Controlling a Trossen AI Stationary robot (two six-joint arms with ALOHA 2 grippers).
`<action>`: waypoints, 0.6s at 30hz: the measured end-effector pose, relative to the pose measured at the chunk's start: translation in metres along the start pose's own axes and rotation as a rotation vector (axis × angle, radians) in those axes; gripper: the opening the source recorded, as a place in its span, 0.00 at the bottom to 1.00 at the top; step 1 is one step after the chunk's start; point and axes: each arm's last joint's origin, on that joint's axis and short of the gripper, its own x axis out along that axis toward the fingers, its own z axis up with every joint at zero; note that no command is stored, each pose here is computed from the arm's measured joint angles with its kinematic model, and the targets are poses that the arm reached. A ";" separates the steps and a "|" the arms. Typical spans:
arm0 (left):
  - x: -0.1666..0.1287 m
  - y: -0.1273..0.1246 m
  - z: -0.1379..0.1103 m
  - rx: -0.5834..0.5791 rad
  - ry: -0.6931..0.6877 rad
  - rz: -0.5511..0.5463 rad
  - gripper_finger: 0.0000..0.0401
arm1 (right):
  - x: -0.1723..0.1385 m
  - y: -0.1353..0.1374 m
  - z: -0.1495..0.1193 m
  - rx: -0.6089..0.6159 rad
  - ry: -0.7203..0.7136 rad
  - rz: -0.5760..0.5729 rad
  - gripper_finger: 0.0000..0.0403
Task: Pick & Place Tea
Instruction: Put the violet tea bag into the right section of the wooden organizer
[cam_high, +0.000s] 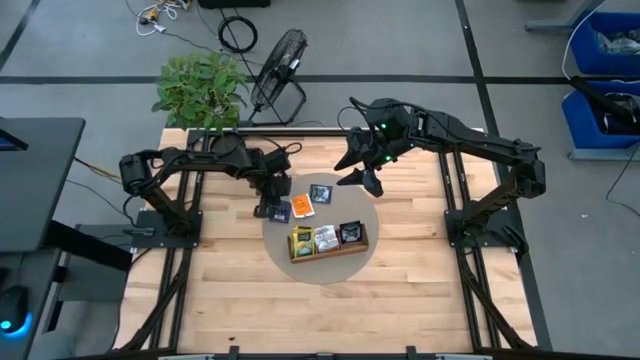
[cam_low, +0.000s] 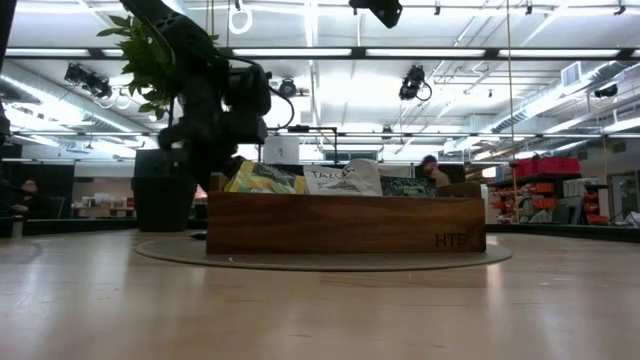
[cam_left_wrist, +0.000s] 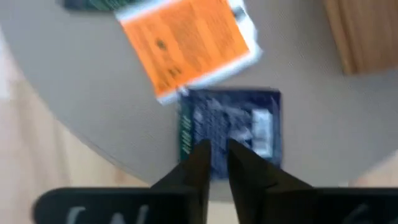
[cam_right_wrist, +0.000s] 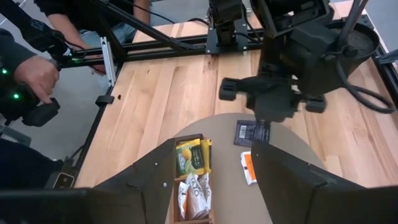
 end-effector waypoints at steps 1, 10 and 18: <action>0.000 -0.002 -0.002 0.004 0.017 -0.016 0.16 | 0.000 0.000 0.000 0.000 0.000 0.000 0.54; 0.005 -0.018 -0.003 0.099 0.090 -0.043 0.45 | 0.000 0.000 0.000 -0.005 0.005 0.000 0.54; 0.007 -0.020 0.007 0.166 0.077 0.088 0.61 | 0.000 0.000 0.000 -0.010 0.002 0.000 0.54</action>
